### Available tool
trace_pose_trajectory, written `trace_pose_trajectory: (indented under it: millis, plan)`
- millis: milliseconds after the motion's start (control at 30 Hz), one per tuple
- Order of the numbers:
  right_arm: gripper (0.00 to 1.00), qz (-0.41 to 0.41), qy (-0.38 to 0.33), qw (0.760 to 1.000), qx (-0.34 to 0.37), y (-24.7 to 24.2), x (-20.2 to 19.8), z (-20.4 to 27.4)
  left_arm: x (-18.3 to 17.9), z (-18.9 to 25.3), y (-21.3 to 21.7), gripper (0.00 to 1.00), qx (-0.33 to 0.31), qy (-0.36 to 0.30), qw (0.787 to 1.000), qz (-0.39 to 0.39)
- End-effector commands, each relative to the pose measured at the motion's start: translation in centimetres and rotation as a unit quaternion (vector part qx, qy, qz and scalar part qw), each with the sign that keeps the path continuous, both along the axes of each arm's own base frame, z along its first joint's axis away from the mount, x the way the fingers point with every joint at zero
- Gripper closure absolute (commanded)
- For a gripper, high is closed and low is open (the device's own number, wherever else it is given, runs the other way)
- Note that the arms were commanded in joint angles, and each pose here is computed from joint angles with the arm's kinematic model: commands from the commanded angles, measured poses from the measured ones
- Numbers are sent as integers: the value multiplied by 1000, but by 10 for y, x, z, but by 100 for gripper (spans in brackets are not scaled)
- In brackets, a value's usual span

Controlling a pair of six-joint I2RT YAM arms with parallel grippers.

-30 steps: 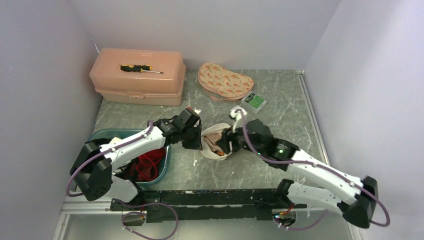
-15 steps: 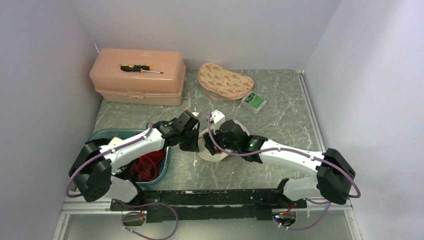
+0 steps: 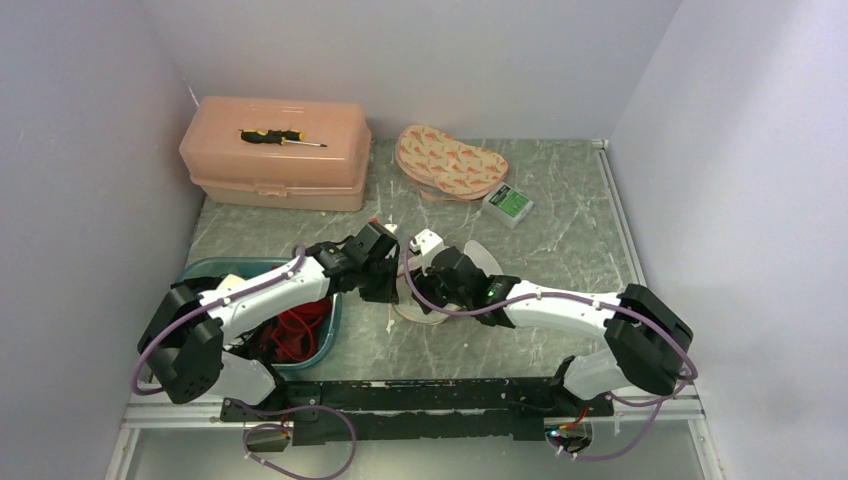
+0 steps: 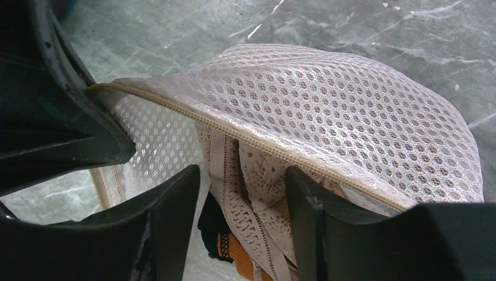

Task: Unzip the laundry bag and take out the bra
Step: Pick up the bra from the laundry bag.

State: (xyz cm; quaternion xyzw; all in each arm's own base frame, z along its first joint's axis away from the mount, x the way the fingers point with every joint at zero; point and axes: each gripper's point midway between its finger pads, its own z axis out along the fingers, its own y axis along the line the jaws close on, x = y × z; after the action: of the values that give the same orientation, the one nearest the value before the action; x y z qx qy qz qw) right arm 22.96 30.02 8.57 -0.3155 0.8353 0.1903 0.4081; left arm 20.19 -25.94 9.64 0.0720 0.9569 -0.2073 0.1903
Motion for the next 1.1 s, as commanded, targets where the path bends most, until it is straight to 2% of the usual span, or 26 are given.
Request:
trace_pose_trajectory:
  millis: [0,67,200,367,433,533,733,1067]
  plan:
    - [45,-20,-34,999,22,5,15,11,4,4,-5,97,-13,-9,1000,-3]
    - [52,-31,-38,999,23,3,17,11,4,4,-6,97,-13,-8,1000,-4]
    - [60,-40,-31,999,16,3,20,6,4,3,-6,97,-14,-7,1000,-4]
    - [55,-42,-14,999,-4,1,18,-10,3,2,-7,97,-16,-5,1000,-5]
    - [57,-47,-13,999,-6,-1,18,-12,3,2,-6,97,-16,-6,1000,-4]
    - [69,-50,-16,999,0,-3,17,-9,2,2,-6,97,-15,-6,1000,-5]
    - [100,-29,-16,998,45,1,7,24,4,0,-3,97,-6,-7,1000,-1]
    - [100,14,19,990,139,-15,-21,81,11,-3,1,97,7,-16,1000,21]
